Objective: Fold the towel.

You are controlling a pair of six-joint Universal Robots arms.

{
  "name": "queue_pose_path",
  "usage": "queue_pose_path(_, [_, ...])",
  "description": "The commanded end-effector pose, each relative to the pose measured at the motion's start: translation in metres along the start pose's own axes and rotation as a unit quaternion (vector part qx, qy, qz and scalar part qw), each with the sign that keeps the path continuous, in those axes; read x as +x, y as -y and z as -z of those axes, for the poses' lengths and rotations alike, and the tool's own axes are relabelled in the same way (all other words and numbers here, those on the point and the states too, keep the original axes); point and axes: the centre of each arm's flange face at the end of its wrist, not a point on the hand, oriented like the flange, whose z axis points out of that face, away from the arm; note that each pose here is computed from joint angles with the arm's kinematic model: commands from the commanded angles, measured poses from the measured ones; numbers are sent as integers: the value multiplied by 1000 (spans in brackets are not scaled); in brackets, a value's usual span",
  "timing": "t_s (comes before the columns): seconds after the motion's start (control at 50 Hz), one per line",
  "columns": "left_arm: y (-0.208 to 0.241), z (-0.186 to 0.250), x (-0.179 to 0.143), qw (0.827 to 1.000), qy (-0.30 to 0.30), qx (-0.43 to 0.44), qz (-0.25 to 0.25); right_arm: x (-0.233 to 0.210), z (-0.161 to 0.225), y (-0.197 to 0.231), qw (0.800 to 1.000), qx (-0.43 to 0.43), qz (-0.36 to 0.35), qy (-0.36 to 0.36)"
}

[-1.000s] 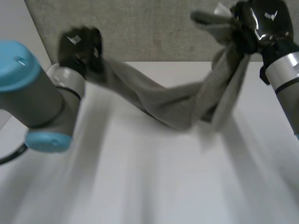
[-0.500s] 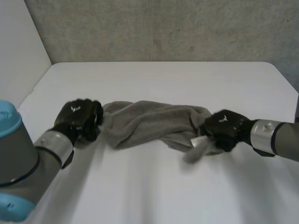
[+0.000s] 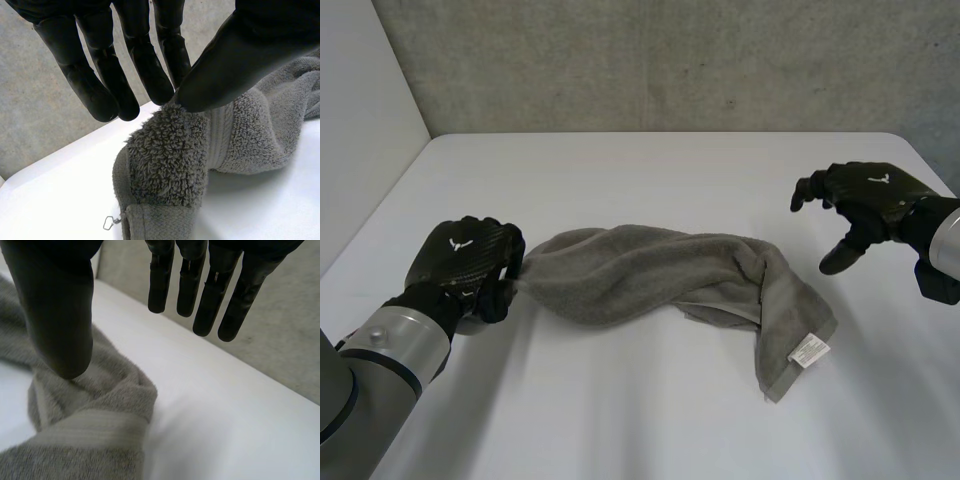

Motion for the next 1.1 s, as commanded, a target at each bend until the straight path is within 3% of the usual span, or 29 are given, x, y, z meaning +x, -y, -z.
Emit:
queue_pose_path(0.02, [-3, -2, -1, 1000, 3, -5, 1, -16, -7, -6, 998, 24, -29, -55])
queue_pose_path(0.4, [7, -19, -20, 999, 32, 10, 5, -102, -29, -71, 997, -24, 72, 15])
queue_pose_path(0.74, [21, -33, -36, 998, 56, 31, 16, -103, -60, -115, 990, -56, 128, -31])
queue_pose_path(1.1, [27, -42, -54, 995, 80, 42, 45, -89, -70, -97, 981, -33, 177, -65])
